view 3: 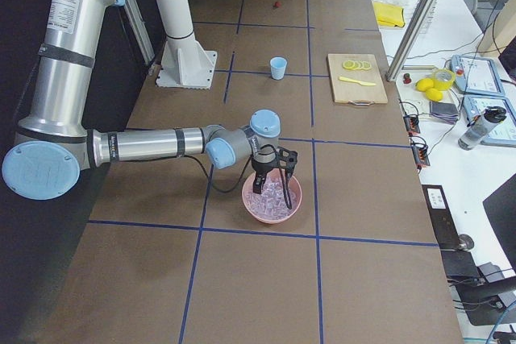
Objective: Put ice and strawberries in cup
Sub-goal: 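Lower the right gripper into the pink bowl and grasp an ice cube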
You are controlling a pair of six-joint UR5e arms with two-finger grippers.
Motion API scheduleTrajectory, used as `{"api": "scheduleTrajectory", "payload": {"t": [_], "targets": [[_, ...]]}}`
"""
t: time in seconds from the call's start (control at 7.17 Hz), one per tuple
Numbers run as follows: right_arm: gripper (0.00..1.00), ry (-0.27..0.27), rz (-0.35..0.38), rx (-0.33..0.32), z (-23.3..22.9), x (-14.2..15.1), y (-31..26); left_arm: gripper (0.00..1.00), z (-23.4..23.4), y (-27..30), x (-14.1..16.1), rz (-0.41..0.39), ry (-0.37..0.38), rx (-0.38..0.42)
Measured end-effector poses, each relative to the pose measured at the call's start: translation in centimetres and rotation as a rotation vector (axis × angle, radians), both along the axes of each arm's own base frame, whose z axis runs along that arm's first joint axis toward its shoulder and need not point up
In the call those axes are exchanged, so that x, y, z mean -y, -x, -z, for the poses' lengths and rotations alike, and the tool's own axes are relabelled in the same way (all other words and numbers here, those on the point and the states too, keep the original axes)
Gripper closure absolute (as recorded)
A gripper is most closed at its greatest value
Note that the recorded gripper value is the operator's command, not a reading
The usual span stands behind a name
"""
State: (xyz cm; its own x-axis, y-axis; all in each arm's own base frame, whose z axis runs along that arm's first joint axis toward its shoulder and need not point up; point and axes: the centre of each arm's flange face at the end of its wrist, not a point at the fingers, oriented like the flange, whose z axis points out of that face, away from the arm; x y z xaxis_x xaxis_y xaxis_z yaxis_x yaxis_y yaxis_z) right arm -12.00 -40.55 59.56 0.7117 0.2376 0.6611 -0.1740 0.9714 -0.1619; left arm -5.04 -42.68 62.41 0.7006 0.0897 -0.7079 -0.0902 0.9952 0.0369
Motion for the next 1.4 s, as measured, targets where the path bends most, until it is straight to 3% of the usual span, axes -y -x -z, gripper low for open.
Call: {"api": "scheduleTrajectory", "payload": {"t": [1.4], "targets": [[0.17, 0.064, -0.077, -0.008, -0.5, 2.4, 1.3, 0.0, 0.0, 0.0, 0.0, 0.0, 0.001, 0.0]]}}
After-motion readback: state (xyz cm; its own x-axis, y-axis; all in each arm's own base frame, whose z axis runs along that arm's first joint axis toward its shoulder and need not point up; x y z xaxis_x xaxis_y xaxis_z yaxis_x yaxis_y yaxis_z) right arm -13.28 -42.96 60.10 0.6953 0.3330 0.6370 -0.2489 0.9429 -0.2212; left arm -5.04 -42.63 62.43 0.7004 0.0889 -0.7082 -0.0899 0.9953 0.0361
